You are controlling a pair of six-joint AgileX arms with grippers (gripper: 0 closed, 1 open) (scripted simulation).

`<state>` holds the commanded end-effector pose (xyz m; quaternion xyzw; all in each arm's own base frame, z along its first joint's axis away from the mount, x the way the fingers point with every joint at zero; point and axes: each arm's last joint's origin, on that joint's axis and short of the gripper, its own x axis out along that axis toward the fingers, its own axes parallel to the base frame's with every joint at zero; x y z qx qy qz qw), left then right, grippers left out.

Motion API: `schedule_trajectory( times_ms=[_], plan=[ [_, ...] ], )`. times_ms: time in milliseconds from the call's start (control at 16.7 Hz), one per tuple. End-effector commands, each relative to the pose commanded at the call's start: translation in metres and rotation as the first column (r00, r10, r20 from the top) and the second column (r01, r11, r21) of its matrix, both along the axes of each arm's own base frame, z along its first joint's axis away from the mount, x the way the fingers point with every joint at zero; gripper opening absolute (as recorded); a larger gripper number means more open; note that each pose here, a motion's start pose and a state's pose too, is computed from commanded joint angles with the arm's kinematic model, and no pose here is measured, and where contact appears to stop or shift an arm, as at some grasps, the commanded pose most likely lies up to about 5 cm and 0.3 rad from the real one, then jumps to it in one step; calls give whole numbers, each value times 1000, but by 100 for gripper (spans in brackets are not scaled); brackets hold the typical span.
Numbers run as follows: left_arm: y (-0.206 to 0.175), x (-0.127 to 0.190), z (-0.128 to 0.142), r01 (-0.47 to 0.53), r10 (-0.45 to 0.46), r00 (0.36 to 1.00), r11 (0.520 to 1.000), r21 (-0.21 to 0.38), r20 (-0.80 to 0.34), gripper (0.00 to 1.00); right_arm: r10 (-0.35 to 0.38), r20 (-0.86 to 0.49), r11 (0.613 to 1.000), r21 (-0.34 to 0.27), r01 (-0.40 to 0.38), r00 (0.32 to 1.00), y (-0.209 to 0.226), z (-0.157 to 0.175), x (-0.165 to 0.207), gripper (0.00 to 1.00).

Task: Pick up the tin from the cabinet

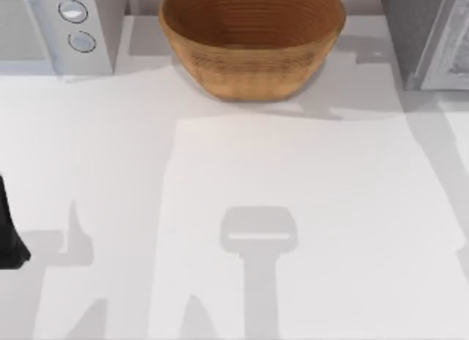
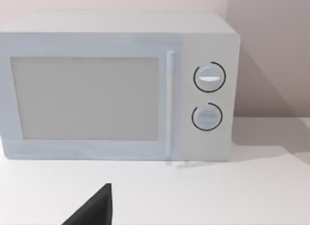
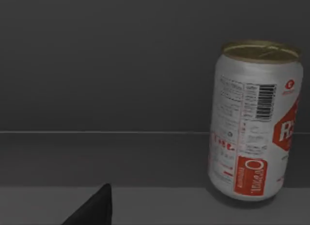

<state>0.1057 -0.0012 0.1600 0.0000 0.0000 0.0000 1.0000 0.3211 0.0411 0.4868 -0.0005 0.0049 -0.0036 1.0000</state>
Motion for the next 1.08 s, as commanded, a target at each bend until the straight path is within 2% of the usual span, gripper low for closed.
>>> schedule_trajectory(
  times_ms=[120, 540, 1080],
  plan=[
    [0, 0, 0, 0, 0, 1000, 1000, 0, 0, 100, -3, 15, 1000, 2, 3, 1000, -5, -4, 13, 100],
    [0, 0, 0, 0, 0, 1000, 1000, 0, 0, 100, -4, 18, 1000, 2, 4, 1000, -6, -3, 22, 100],
    [0, 0, 0, 0, 0, 1000, 1000, 0, 0, 100, -4, 19, 1000, 2, 4, 1000, -8, -3, 75, 100]
  ],
)
